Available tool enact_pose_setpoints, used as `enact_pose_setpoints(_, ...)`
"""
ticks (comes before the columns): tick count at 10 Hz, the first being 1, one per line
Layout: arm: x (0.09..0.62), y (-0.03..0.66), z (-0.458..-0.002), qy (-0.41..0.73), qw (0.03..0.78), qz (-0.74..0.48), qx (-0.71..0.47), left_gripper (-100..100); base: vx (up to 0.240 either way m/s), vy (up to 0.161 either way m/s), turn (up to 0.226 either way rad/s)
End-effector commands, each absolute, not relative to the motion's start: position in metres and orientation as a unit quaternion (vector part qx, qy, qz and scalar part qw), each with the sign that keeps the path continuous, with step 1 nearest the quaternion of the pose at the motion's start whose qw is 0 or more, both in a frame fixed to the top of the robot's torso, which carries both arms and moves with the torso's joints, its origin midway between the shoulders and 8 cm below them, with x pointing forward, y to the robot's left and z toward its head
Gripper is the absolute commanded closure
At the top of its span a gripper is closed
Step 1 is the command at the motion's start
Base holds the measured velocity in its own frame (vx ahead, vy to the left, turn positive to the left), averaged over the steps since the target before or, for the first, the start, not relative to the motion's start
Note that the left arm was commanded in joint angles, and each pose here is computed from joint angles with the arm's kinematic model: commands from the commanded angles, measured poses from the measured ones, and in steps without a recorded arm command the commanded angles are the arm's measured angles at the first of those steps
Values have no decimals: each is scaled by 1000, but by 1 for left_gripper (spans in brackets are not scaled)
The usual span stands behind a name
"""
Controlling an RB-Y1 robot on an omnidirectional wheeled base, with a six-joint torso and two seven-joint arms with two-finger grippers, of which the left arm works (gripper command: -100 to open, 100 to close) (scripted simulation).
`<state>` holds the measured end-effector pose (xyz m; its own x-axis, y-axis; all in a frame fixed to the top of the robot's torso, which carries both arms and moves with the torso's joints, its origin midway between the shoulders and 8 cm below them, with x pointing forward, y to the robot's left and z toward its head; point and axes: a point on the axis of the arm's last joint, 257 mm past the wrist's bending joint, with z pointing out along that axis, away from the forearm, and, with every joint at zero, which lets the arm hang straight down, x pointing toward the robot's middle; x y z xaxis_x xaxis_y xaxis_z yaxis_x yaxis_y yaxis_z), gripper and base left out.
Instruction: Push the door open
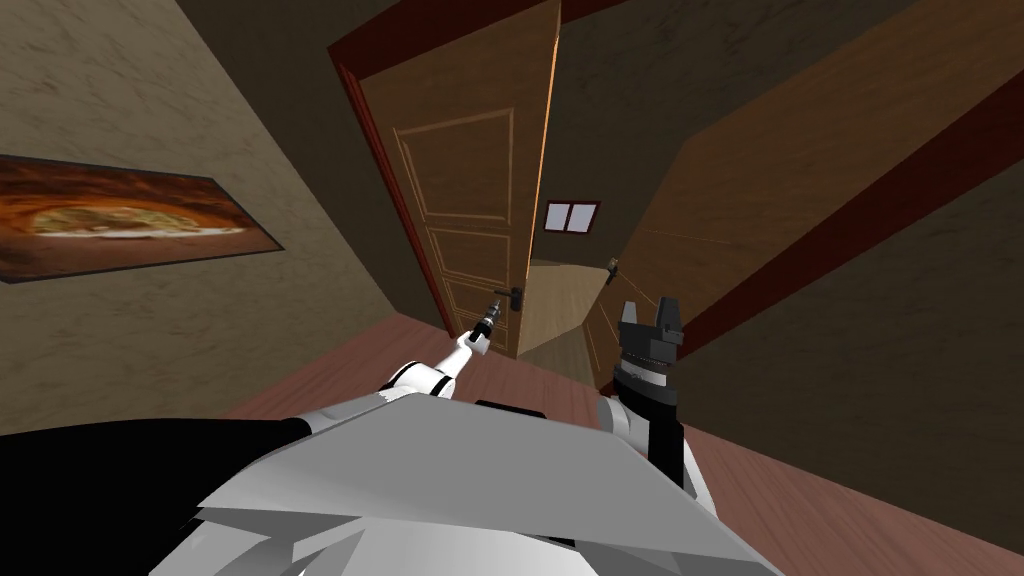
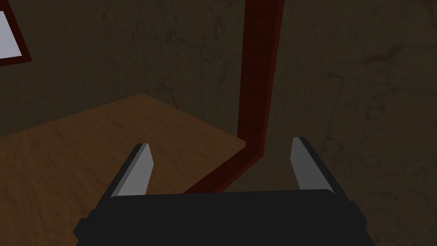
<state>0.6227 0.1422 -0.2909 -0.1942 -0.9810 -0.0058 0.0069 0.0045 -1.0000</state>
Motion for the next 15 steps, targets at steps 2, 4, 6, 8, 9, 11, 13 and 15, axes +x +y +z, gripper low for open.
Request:
enact_pose_setpoints(2, 624, 151, -290, 546, 456, -542, -447, -100, 220, -39, -27)
enact_pose_setpoints(4, 624, 153, -291, 545, 457, -541, -449, -100, 195, -46, -23)
enact_pose_setpoints(6, 624, 151, -292, 543, 455, -542, -452, -100, 193, -38, -26)
enact_pose_setpoints(8, 624, 150, -292, 542, 454, -543, -452, -100, 138, -32, -11)
enact_pose_setpoints(9, 624, 150, -292, 542, 454, -543, -452, 100, -13, 1, 3)
enact_pose_setpoints(11, 624, 150, -292, 542, 454, -543, -452, 100, -19, 7, -12)
enact_pose_setpoints(13, 624, 150, -292, 542, 454, -543, -452, 100, 0, 0, 0)
enact_pose_setpoints(15, 627, 158, -288, 538, 460, -541, -454, 100, 46, -17, 8)
